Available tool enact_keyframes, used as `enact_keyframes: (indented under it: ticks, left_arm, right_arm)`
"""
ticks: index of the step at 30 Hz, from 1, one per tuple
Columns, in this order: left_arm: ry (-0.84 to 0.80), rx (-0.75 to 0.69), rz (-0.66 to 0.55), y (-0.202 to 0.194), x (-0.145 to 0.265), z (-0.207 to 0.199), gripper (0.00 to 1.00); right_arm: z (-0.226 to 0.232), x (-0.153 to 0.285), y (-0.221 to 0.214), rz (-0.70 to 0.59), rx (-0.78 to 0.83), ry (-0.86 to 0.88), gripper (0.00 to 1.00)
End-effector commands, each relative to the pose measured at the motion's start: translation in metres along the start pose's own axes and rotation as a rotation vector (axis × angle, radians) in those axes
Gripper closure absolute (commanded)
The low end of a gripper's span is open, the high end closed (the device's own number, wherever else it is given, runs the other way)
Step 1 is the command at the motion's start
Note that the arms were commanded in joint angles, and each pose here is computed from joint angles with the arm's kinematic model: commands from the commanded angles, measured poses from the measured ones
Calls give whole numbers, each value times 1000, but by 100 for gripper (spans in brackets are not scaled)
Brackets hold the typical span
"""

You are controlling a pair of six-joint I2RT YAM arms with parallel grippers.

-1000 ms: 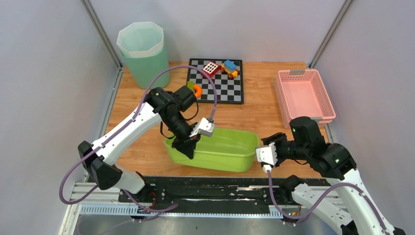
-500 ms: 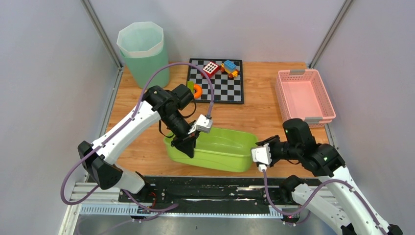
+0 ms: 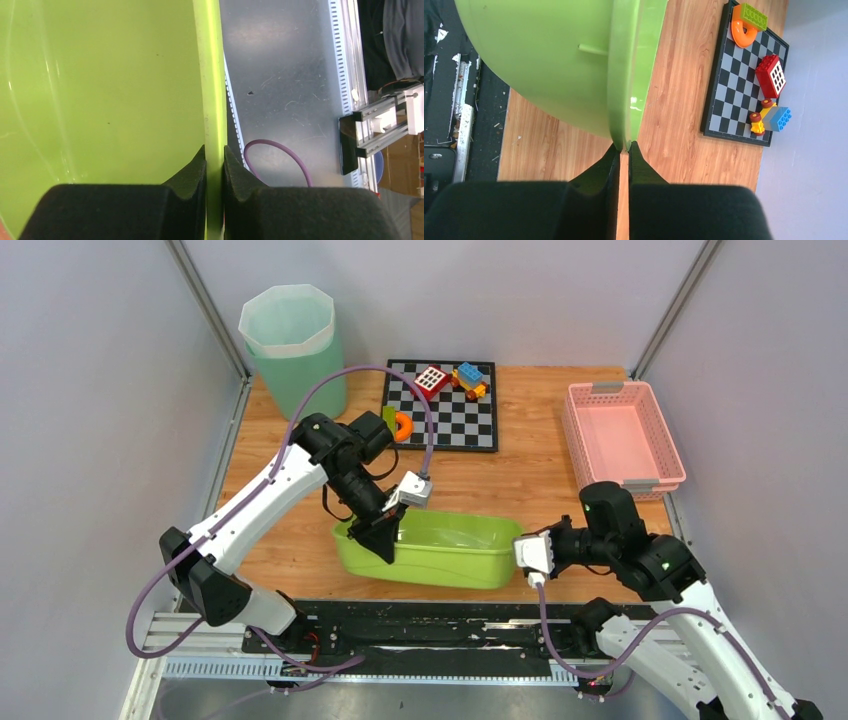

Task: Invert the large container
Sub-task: Turn the container upside down at the center of the board.

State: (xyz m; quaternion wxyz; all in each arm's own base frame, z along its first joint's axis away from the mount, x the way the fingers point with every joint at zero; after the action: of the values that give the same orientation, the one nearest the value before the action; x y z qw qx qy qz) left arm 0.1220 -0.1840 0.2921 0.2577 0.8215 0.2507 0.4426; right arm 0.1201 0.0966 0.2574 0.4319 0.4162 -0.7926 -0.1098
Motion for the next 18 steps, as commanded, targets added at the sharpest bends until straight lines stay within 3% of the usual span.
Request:
enact_keyframes:
  ticks: [1, 7, 12, 18]
  left_arm:
    - [4, -61, -65, 10, 3, -1, 100]
    - [111, -79, -92, 18, 11, 2, 76]
    - [231, -105, -137, 27, 22, 4, 62]
    - [372, -114, -183, 35, 32, 9, 27]
  right_arm:
    - [0, -1, 10, -83, -55, -2, 97]
    - [-6, 5, 16, -91, -150, -23, 98]
    - [-6, 0, 16, -98, -237, 2, 98]
    - [-10, -10, 10, -90, -352, 34, 98]
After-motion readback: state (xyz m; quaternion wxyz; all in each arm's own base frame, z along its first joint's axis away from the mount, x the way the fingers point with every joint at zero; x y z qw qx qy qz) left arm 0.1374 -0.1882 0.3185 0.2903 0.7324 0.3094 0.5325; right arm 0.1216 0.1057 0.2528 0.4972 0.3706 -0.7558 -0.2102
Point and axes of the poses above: each gripper's point midway between its finger pads, its own x axis back along the fingers, its own z axis along the line the jaws close on, y = z × x, the point moved 7 cm from there along x, back along the fingers, and after that the axes turned 3 degrees about x, right-handed, at the moved point
